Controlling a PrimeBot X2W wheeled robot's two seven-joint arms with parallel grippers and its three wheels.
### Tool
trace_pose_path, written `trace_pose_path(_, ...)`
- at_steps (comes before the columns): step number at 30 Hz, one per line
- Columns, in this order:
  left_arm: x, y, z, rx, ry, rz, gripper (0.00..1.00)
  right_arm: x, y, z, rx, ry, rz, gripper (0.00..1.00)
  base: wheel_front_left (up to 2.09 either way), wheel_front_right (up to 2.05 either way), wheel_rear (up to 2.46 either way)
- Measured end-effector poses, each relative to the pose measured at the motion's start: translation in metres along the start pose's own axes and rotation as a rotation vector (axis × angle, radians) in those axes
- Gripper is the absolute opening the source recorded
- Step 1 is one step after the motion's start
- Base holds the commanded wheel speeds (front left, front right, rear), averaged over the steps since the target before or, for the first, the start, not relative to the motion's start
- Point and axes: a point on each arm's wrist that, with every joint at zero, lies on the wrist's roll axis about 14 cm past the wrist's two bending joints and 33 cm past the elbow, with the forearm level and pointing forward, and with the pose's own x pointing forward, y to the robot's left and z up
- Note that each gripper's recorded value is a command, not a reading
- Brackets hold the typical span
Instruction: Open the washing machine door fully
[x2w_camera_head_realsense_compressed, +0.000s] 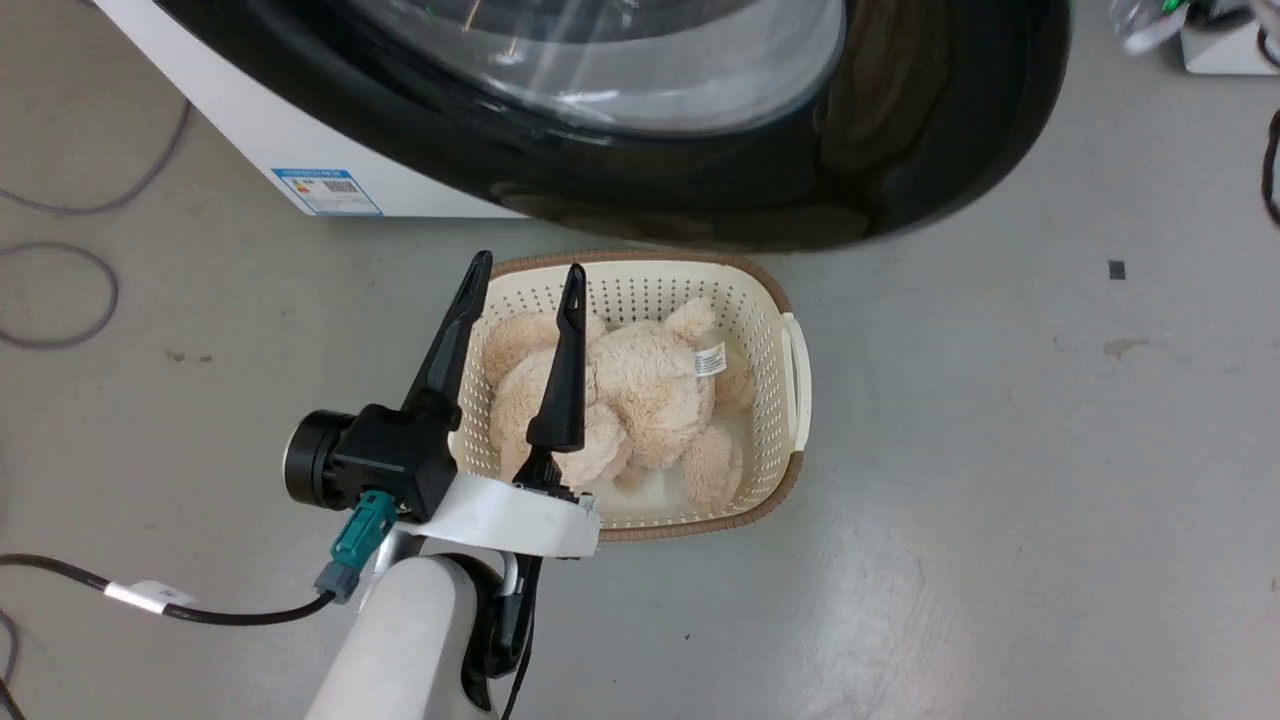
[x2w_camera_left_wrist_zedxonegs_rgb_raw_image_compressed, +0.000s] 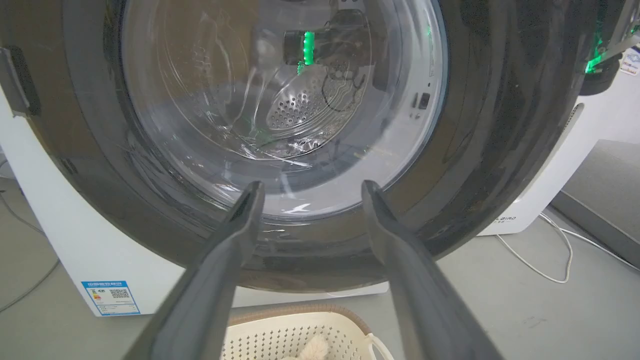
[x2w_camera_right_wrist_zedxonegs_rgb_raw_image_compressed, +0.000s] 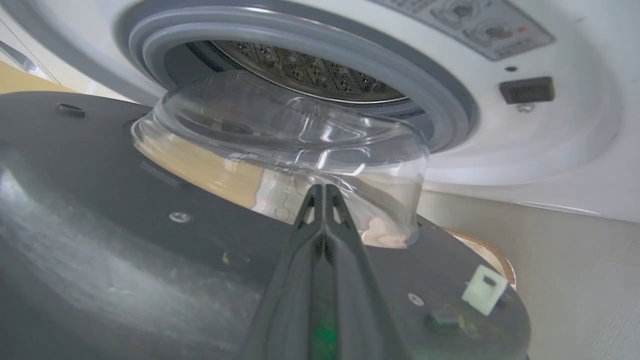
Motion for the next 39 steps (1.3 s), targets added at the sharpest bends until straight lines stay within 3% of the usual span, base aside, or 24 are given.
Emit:
trace_pose_path(14, -0.023, 0.003, 0.021, 0.030, -0.019, 0.026, 1.00, -0.030, 0.012, -0.069, 0.050, 0.142, 0.063, 0.00, 0.00, 0.00, 0.00)
trace_pose_path(39, -0.092, 0.023, 0.046, 0.083, -0.034, 0.110, 1.00, -0.072, 0.090, -0.183, 0.113, 0.334, 0.281, 0.00, 0.00, 0.00, 0.00)
